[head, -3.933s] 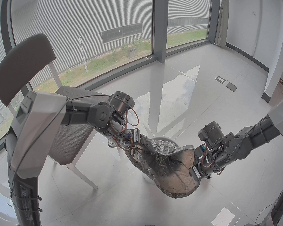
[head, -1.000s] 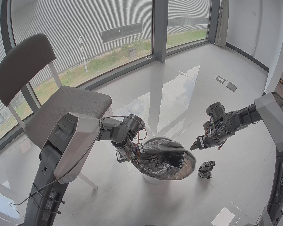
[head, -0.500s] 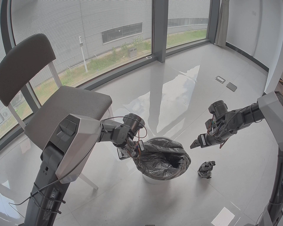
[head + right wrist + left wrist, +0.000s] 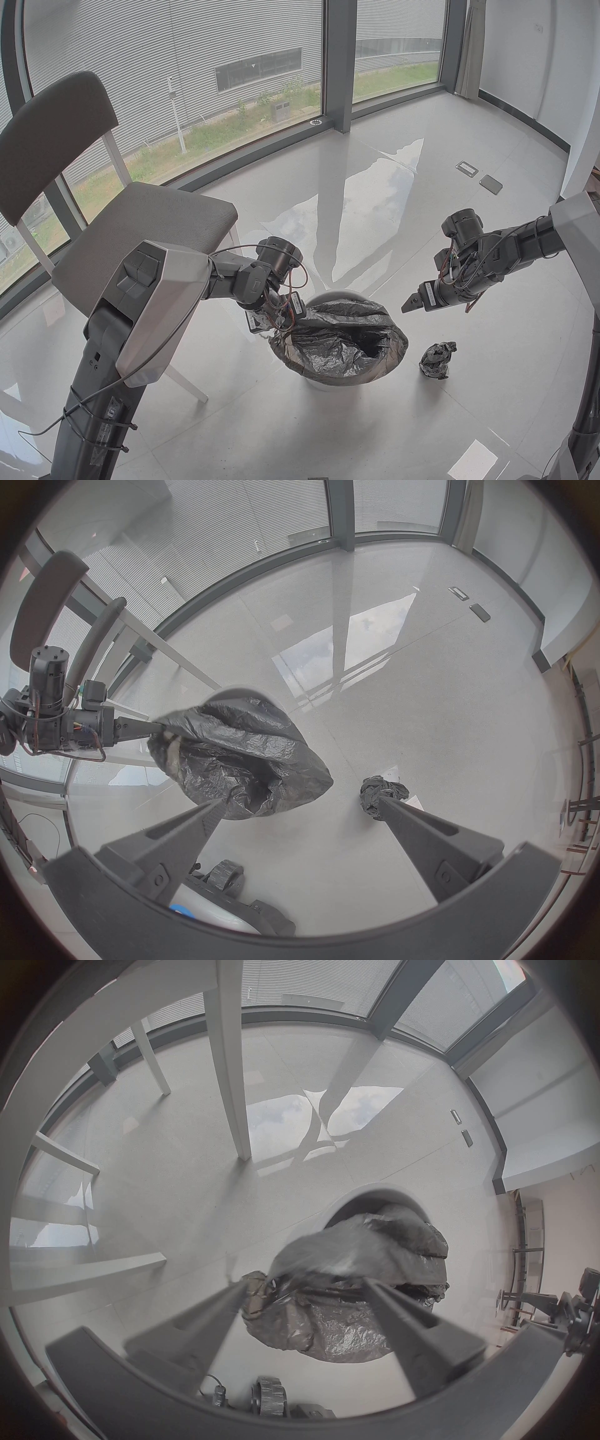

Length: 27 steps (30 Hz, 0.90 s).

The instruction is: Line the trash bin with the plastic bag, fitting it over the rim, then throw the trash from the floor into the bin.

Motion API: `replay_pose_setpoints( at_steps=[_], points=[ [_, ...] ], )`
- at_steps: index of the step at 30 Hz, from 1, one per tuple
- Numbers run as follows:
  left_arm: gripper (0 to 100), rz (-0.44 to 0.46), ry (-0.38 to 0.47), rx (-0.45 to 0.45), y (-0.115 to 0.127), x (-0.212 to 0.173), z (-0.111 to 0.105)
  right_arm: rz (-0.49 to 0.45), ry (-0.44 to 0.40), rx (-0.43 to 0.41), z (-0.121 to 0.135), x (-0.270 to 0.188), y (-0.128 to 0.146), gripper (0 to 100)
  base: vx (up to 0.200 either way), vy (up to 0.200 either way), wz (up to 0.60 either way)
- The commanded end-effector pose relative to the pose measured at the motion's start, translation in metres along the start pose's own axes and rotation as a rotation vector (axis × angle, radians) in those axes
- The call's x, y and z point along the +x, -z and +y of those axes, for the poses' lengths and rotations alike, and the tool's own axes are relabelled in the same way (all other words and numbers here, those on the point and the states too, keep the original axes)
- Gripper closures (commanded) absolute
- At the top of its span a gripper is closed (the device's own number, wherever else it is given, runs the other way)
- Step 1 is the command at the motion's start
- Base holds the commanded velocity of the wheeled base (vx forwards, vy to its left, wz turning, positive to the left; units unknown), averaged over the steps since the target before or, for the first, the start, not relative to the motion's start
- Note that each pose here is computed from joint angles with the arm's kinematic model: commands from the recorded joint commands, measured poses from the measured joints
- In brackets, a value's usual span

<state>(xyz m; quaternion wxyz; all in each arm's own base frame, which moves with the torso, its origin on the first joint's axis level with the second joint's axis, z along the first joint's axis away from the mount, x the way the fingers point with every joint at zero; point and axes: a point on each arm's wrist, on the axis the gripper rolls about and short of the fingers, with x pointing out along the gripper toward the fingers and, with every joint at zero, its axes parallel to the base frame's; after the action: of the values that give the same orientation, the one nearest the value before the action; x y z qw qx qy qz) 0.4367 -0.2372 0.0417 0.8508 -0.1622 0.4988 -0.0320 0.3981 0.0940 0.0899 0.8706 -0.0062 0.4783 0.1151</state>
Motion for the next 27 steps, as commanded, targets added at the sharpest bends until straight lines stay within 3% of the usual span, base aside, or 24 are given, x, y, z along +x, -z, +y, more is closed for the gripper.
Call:
replay_pose_setpoints(
  at_steps=[1, 3, 7, 11, 16, 19, 27],
  points=[
    [0, 0.004, -0.007, 0.028, 0.0, 0.001, 0.002, -0.01, -0.003, -0.002, 0.001, -0.006, -0.001, 0, 0.0, 0.0, 0.0],
    [0, 0.004, -0.015, 0.045, 0.0, 0.001, 0.002, -0.007, -0.004, -0.006, 0.003, -0.007, 0.001, 0, 0.0, 0.0, 0.0],
    [0, -0.014, -0.119, 0.165, 0.002, 0.001, 0.007, 0.008, -0.011, -0.018, 0.009, -0.012, 0.008, 0, 0.0, 0.0, 0.0],
    [0, -0.013, -0.108, 0.216, 0.002, -0.011, 0.0, 0.015, -0.013, -0.031, 0.01, -0.016, 0.012, 0, 0.0, 0.0, 0.0],
    [0, 0.057, -0.154, 0.253, 0.006, -0.045, -0.003, 0.01, -0.015, -0.038, 0.011, -0.021, 0.013, 0, 0.0, 0.0, 0.0],
    [0, 0.152, -0.22, 0.269, 0.013, -0.065, 0.002, 0.02, -0.016, -0.04, 0.012, -0.021, 0.016, 0, 0.0, 0.0, 0.0],
    [0, 0.228, -0.264, 0.296, 0.023, -0.093, -0.001, 0.013, -0.027, -0.058, 0.02, -0.03, 0.018, 0, 0.0, 0.0, 0.0]
  ],
)
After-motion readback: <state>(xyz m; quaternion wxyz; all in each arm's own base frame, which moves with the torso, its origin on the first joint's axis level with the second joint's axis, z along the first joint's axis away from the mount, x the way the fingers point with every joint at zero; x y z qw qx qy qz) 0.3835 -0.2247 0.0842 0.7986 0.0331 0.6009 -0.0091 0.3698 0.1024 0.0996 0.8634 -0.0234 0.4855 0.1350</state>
